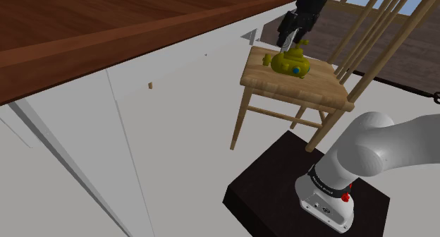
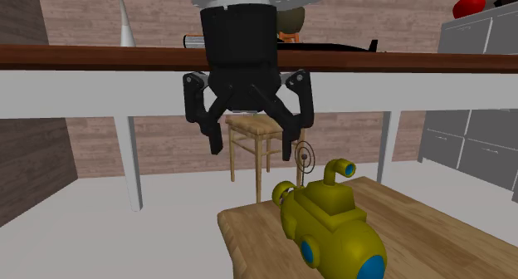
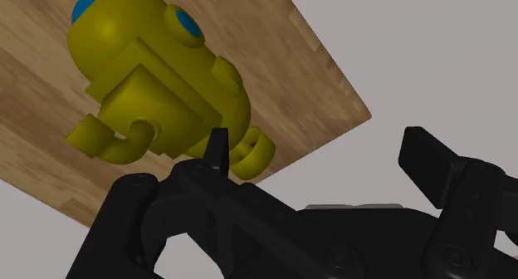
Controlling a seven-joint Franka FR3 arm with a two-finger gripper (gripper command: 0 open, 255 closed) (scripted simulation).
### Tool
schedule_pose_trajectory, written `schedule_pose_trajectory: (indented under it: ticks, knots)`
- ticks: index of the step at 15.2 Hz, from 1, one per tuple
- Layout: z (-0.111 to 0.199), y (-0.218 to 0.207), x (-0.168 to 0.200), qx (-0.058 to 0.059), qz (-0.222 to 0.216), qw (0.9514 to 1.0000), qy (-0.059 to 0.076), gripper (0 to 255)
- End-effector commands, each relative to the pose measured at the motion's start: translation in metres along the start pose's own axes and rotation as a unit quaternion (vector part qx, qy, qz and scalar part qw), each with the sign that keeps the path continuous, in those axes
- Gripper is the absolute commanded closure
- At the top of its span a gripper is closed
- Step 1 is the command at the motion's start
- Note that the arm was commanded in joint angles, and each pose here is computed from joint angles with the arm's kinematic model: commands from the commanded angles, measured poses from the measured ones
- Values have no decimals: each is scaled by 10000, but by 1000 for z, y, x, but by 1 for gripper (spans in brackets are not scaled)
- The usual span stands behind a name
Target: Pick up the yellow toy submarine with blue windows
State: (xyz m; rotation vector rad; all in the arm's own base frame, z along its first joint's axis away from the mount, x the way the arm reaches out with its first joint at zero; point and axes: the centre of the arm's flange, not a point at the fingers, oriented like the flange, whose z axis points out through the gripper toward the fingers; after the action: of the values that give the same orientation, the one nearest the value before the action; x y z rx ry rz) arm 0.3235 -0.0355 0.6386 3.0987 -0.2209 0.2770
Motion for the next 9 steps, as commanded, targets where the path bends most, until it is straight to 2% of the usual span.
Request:
schedule_pose_trajectory:
  ticks: [1, 5, 9]
  knots:
    - [0, 0, 0, 0, 0, 10000, 0, 0]
    - [-12, 62, 12, 357, 34, 9980, -522, 0]
    - [-17, 125, 25, 713, 67, 9920, -1041, 0]
